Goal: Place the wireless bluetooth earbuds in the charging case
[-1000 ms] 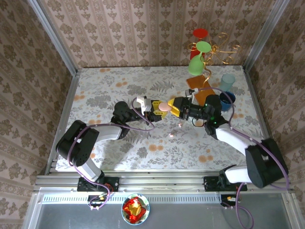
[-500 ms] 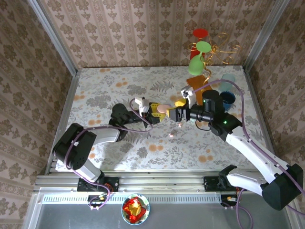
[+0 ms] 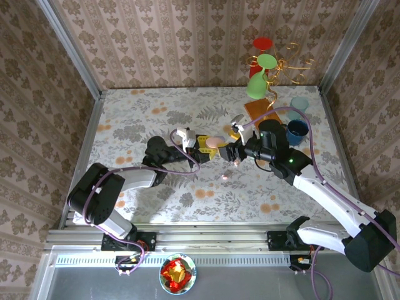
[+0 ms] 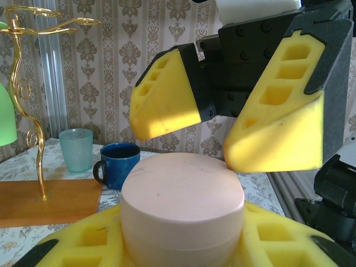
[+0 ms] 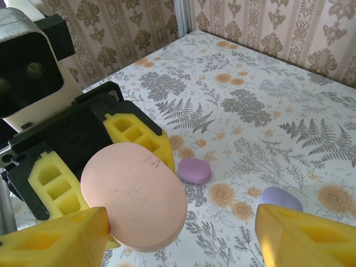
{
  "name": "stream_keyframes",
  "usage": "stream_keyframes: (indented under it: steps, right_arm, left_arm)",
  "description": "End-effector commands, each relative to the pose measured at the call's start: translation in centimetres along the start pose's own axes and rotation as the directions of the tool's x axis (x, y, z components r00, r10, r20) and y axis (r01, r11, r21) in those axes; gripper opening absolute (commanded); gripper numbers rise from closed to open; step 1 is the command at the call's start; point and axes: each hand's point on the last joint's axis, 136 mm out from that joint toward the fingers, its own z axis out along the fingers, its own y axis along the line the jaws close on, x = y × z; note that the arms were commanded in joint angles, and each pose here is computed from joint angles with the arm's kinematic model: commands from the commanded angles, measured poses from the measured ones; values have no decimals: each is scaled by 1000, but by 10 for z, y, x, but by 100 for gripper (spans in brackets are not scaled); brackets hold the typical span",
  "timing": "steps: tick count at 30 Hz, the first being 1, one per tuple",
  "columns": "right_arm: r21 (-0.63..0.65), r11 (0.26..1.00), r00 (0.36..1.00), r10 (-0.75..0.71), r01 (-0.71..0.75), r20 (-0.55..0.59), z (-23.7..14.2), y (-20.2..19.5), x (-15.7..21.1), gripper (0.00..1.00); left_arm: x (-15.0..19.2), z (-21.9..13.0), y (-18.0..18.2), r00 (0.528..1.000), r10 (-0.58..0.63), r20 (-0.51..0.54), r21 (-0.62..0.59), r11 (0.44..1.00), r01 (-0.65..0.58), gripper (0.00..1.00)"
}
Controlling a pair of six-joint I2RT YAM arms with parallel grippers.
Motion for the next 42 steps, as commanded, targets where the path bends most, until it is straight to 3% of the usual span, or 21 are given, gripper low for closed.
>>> stream_keyframes:
  steps: [1, 6, 16, 24, 42]
  right_arm:
    - [13, 999, 999, -49, 48, 8, 3, -1, 0, 71]
    - [-65, 992, 994, -110, 110, -3, 4, 18, 7, 72]
    - [8, 991, 991, -133, 133, -4, 7, 6, 9, 73]
    - [135, 989, 991, -67, 52, 113, 0, -14, -19, 72]
    - [98, 995, 990, -15, 1, 142, 5, -14, -31, 74]
  left_arm:
    - [-23, 5, -14, 997, 55, 54, 65, 996, -58, 21]
    - [-22, 5, -10, 997, 58, 52, 55, 997, -61, 21]
    - [-21, 7, -11, 998, 43, 46, 77, 996, -46, 21]
    - [-18, 5, -24, 997, 70, 36, 127, 989, -74, 21]
    - [-16, 4, -22, 998, 53, 33, 112, 992, -57, 21]
